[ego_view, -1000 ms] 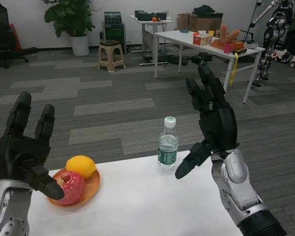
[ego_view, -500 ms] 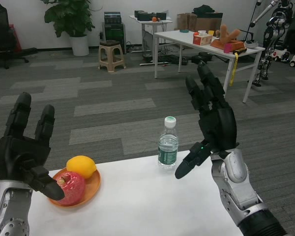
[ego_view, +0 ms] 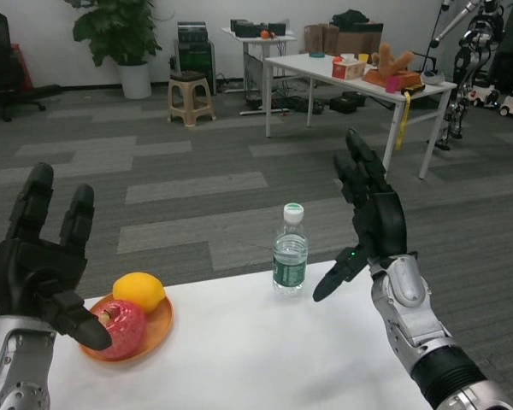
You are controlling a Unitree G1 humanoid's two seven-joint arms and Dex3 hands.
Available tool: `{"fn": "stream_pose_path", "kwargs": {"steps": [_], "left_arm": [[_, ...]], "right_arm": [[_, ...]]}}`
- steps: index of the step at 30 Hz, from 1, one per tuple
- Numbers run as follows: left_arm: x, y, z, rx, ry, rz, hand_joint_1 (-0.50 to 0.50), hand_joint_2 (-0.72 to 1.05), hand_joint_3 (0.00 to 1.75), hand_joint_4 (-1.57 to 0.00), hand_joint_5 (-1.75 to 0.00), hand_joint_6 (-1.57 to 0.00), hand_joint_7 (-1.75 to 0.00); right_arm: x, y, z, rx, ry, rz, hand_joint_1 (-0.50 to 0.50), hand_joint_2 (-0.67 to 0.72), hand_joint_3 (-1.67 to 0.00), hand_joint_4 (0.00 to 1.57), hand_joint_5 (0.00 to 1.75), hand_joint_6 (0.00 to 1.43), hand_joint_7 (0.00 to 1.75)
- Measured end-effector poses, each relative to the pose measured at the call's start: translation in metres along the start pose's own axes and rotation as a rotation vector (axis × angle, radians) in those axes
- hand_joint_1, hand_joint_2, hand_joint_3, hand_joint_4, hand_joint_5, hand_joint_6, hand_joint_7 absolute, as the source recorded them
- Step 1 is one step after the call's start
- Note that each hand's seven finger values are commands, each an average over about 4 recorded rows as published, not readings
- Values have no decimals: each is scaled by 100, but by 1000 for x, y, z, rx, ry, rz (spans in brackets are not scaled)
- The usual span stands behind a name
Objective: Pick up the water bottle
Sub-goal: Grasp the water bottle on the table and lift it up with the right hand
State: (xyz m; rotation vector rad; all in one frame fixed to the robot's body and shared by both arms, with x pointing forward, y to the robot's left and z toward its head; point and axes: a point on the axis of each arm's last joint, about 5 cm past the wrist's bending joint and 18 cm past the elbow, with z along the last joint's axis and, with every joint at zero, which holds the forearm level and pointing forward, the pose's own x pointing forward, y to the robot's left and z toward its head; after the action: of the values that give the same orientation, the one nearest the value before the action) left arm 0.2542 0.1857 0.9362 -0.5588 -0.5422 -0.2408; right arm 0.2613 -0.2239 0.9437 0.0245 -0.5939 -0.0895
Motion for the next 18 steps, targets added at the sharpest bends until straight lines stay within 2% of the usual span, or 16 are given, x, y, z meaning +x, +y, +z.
{"fn": "stream_pose_path", "kwargs": {"steps": [5, 12, 18], "left_arm": [[0, 0, 0, -1, 0, -2, -49, -72, 9, 0, 0, 0, 0], [0, -1, -1, -1, 2, -4, -49, -72, 4, 0, 0, 0, 0], [1, -1, -1, -2, 5, -7, -48, -72, 9, 0, 0, 0, 0]], "right_arm": [[11, -4, -10, -44, 62, -8, -46, 60, 0, 0, 0, 0, 7], [15, -7, -25, -94, 169, -11, -44, 60, 0, 0, 0, 0, 7], [14, -4, -36, -144, 265, 30, -46, 60, 0, 0, 0, 0, 7]]}}
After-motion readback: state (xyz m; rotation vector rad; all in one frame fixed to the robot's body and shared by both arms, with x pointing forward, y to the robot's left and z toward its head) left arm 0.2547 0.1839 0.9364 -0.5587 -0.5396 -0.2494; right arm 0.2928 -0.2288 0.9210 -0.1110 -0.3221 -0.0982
